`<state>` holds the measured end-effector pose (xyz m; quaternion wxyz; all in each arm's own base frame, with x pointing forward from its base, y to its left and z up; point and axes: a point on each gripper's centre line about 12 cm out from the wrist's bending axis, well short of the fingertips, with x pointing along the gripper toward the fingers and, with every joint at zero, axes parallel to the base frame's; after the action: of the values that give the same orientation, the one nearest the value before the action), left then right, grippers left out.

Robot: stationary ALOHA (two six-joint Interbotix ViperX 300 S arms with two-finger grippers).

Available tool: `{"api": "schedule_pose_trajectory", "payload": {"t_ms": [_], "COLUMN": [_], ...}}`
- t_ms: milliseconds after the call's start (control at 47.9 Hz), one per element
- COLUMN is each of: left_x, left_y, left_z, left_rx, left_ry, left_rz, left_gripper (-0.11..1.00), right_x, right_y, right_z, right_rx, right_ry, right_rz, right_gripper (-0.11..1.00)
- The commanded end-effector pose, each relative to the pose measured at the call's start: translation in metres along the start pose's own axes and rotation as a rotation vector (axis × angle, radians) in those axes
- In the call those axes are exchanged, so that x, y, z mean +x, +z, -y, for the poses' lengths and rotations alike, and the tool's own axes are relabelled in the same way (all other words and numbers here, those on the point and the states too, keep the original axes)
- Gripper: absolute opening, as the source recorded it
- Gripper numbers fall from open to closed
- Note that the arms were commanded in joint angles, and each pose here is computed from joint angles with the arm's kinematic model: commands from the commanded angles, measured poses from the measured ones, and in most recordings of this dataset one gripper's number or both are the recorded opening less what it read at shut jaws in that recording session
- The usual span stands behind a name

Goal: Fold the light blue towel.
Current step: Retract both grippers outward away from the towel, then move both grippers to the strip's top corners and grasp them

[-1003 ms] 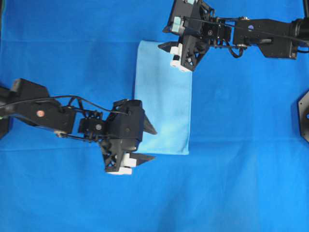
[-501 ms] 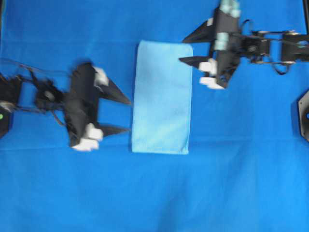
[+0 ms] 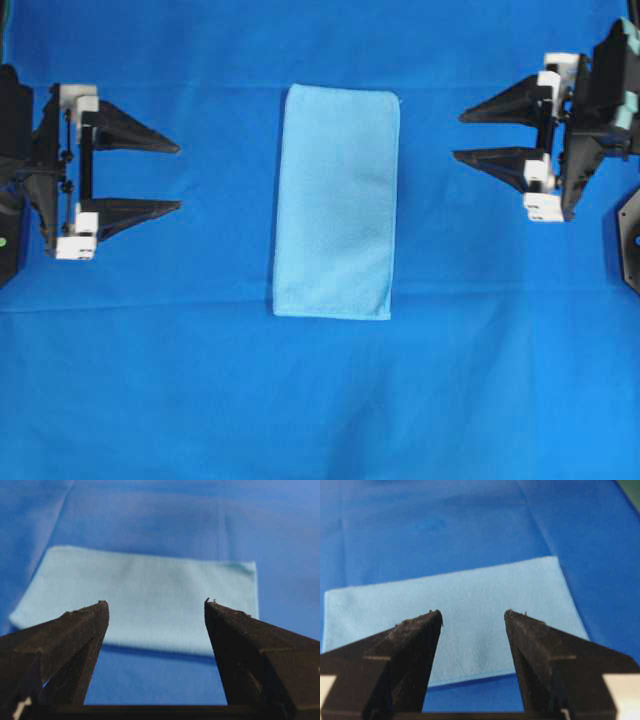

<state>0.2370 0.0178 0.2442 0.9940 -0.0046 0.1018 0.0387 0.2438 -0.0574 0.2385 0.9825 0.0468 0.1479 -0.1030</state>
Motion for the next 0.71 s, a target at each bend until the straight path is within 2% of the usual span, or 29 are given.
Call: {"api": "schedule_pose_trajectory", "payload": {"t_ms": [0, 313, 439, 564, 689], "left_x": [0.000, 0.005, 0.009, 0.024, 0.049], "left_y": [0.005, 0.005, 0.008, 0.008, 0.005], "left_z": [-0.001, -0.001, -0.005, -0.016, -0.034], "left_rx": [0.001, -0.001, 0.001, -0.003, -0.005], "left_ry": [0.003, 0.005, 0.019, 0.061, 0.117], "left_rz": [0.028, 0.023, 0.040, 0.027, -0.029], "left_gripper": [0.74, 0.74, 0.74, 0.74, 0.74], "right_x": [-0.001, 0.006, 0.008, 0.016, 0.033], "right_y": [0.006, 0.003, 0.010, 0.019, 0.015], "right_z": [-0.001, -0.001, 0.001, 0.014, 0.033], "right_rx": [0.010, 0.015, 0.017, 0.028, 0.027], "right_ry": [0.008, 0.006, -0.004, -0.057, -0.129], "right_rz": [0.025, 0.002, 0.009, -0.009, -0.091], "right_gripper": [0.58, 0.58, 0.58, 0.58, 0.58]}}
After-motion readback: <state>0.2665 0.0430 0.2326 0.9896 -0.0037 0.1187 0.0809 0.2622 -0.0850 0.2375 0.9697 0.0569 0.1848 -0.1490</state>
